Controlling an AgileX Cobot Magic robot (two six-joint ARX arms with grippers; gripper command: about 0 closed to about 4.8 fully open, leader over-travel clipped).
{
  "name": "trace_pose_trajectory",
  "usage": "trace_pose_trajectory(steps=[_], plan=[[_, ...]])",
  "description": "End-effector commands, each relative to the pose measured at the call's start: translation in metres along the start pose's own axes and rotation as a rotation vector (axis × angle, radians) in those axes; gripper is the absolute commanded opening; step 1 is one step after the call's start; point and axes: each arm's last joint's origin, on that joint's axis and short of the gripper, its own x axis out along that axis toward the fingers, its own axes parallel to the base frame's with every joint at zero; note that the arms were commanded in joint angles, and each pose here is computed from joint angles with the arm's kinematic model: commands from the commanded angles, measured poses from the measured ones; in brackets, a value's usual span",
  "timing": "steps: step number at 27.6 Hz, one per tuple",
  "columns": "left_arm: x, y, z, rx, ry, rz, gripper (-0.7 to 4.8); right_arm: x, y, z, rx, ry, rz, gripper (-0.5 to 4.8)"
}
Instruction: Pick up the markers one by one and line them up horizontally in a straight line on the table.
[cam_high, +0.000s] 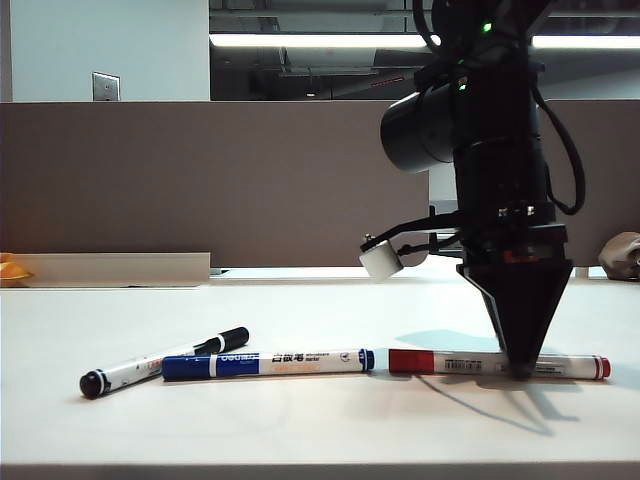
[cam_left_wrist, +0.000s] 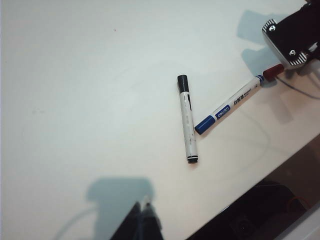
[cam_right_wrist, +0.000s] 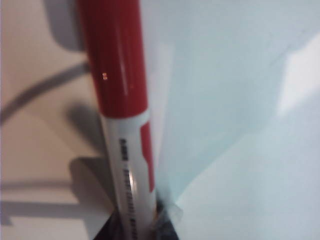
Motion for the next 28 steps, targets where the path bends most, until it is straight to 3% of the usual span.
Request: trace_pose_trajectory(steps=[1,28], plan=[[-0.003,-0.002,0.000,0.002,-0.016,-0.002,-0.05,0.001,-0.001,0.002,-0.011,-0.008,-0.004,0.53],[-0.003,-0.001,0.001,0.007,-0.027,0.002,-0.05,-0.008,-0.003,0.009,-0.048,-0.037,-0.034,0.53]])
